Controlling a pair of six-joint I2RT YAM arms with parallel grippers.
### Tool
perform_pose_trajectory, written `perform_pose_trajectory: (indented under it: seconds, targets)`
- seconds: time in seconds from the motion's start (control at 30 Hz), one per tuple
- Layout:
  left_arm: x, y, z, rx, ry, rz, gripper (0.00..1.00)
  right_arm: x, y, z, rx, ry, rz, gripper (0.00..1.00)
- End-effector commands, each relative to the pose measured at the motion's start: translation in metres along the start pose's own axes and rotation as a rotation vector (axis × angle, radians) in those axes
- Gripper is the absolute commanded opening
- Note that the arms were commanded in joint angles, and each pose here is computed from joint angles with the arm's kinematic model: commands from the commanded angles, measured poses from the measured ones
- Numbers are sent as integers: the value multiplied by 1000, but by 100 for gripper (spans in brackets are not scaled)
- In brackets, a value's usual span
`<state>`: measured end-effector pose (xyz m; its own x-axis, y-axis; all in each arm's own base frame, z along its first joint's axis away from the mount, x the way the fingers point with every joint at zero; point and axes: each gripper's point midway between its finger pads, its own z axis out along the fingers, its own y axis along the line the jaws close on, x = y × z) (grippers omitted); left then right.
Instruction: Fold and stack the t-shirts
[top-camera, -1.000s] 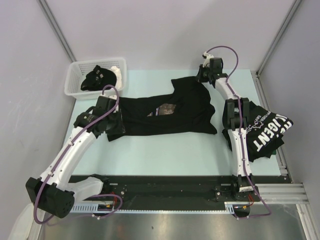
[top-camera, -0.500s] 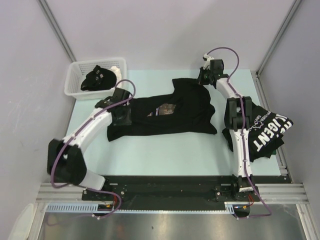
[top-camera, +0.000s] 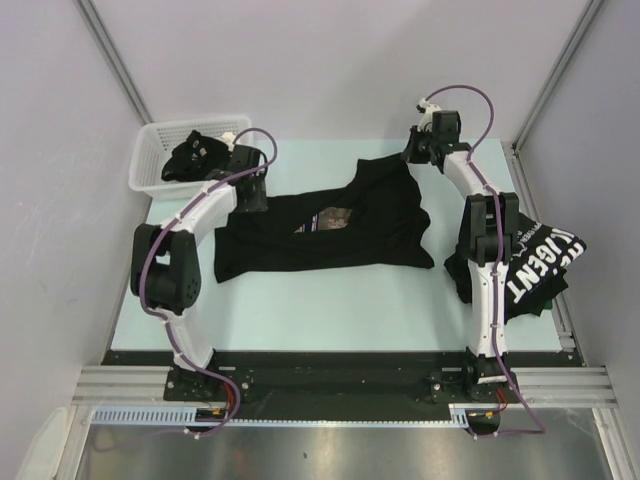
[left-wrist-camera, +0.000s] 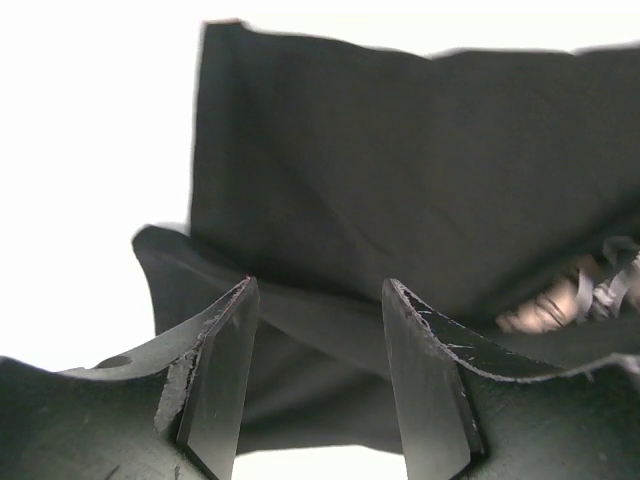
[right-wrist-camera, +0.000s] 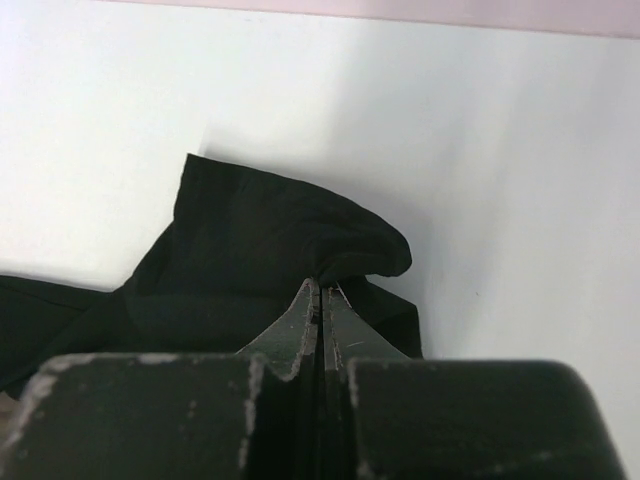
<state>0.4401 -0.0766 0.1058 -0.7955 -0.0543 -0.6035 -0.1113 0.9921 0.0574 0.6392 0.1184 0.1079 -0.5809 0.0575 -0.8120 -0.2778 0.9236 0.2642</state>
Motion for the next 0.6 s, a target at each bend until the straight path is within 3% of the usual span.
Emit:
perform_pose_trajectory:
  seconds: [0.0, 0.37, 0.5, 0.57]
  targets:
    - [-14, 15, 16, -71, -50, -25, 58, -34, 5, -19, -7, -77, -41, 0]
    - [7, 4, 44, -50, 17, -116, 57, -46, 6, -22, -30, -98, -32, 0]
    - [16, -4, 30, -10, 42, -134, 55, -47, 6, -24, -33, -100, -30, 0]
    - [12, -11, 11, 40, 16, -147, 50, -46, 6, -24, -33, -97, -27, 0]
